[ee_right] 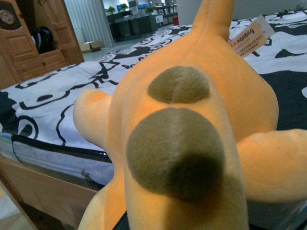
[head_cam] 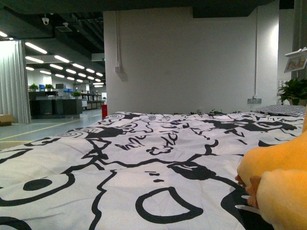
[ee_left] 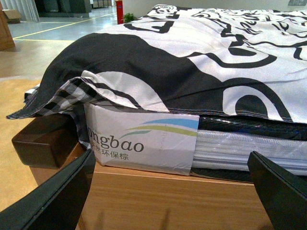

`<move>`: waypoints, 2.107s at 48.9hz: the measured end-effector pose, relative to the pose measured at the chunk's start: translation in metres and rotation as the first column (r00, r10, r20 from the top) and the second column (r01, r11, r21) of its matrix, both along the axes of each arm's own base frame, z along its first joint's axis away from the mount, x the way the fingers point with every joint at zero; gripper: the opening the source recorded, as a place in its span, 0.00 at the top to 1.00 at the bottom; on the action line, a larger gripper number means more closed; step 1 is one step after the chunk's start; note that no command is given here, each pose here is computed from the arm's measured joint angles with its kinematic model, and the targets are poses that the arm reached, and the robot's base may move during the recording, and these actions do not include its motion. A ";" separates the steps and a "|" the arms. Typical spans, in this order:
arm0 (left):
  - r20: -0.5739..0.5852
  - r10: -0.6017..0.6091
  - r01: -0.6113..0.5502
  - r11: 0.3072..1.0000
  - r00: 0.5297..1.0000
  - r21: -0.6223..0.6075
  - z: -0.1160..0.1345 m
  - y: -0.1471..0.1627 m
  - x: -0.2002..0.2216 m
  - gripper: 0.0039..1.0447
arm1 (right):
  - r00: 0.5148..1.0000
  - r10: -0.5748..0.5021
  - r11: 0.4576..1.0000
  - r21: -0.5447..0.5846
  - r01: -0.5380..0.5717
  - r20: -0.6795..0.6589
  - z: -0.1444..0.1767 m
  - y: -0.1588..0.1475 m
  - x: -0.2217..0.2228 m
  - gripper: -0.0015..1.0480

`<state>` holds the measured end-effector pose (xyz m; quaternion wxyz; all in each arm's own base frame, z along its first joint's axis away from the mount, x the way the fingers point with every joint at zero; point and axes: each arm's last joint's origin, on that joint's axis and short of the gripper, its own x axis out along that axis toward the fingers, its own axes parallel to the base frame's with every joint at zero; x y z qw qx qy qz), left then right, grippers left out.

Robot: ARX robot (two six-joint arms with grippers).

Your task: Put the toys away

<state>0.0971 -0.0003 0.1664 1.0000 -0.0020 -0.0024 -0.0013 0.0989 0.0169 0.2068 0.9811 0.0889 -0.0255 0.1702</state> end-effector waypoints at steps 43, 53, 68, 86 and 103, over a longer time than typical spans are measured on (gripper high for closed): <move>0.000 0.000 0.000 1.000 1.000 0.000 0.000 0.000 0.000 0.06 | 0.998 -0.068 0.998 0.000 0.068 0.002 -0.026 -0.011 -0.002 0.92; 0.000 0.000 0.000 1.000 1.000 0.000 0.000 0.000 0.000 0.06 | 0.998 -0.068 0.998 0.000 0.068 0.002 -0.026 -0.011 -0.002 0.92; 0.000 0.000 0.000 1.000 1.000 0.000 0.000 0.000 0.000 0.06 | 0.997 -0.078 0.997 0.000 0.078 -0.001 -0.027 -0.012 -0.002 0.92; 0.000 0.004 -0.004 1.000 1.000 0.000 0.000 0.000 0.000 0.06 | 0.997 -0.072 0.997 0.000 0.072 -0.011 -0.030 -0.012 -0.001 0.92; 0.000 0.000 0.000 1.000 1.000 0.000 0.000 0.000 0.000 0.06 | 0.995 -0.096 0.995 0.001 0.096 -0.014 -0.031 -0.012 -0.001 0.92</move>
